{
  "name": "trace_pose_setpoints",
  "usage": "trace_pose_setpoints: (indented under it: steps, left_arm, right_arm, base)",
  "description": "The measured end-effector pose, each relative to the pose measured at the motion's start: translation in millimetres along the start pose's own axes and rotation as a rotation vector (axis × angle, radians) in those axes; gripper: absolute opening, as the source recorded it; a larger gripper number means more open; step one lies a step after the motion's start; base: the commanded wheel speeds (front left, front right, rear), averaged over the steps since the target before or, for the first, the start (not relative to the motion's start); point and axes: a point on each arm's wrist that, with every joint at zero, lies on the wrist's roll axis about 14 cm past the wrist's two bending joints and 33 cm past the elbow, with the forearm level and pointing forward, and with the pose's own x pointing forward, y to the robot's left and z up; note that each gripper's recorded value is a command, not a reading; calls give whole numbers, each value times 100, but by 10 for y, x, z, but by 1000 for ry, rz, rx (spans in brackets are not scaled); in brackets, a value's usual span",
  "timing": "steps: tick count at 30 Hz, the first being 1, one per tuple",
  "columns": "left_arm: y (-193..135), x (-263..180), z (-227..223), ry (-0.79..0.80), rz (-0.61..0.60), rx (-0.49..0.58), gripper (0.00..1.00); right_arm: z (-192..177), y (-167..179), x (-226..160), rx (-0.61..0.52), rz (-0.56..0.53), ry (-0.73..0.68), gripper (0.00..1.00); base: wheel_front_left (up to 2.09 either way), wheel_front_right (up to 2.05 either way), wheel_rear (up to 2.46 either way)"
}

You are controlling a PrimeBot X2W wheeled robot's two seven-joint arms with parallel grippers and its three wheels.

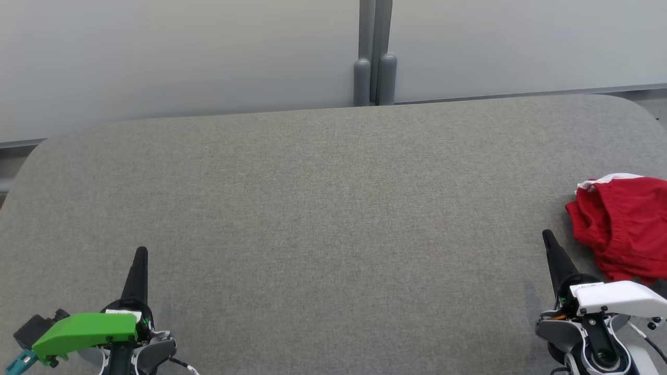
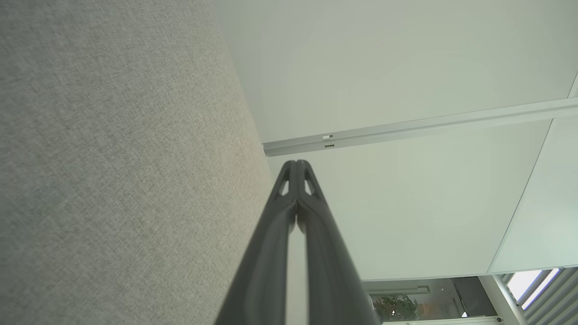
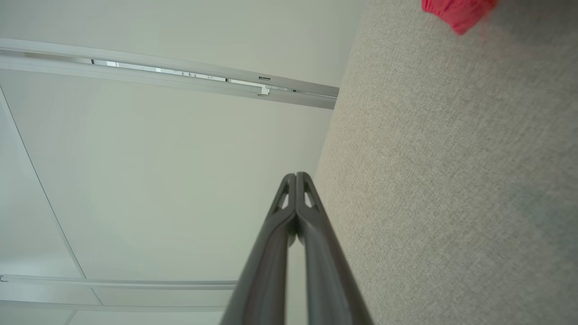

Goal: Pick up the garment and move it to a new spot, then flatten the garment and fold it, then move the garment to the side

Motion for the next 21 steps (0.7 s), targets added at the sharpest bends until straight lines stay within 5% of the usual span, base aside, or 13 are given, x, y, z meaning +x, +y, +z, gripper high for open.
trace_pose_setpoints:
  steps: [21]
  left_arm:
    - [-120, 41, 15, 3, -44, -138, 0]
  right_arm:
    - [-6, 71, 20, 159, 27, 15, 0]
  base:
    - [0, 0, 0]
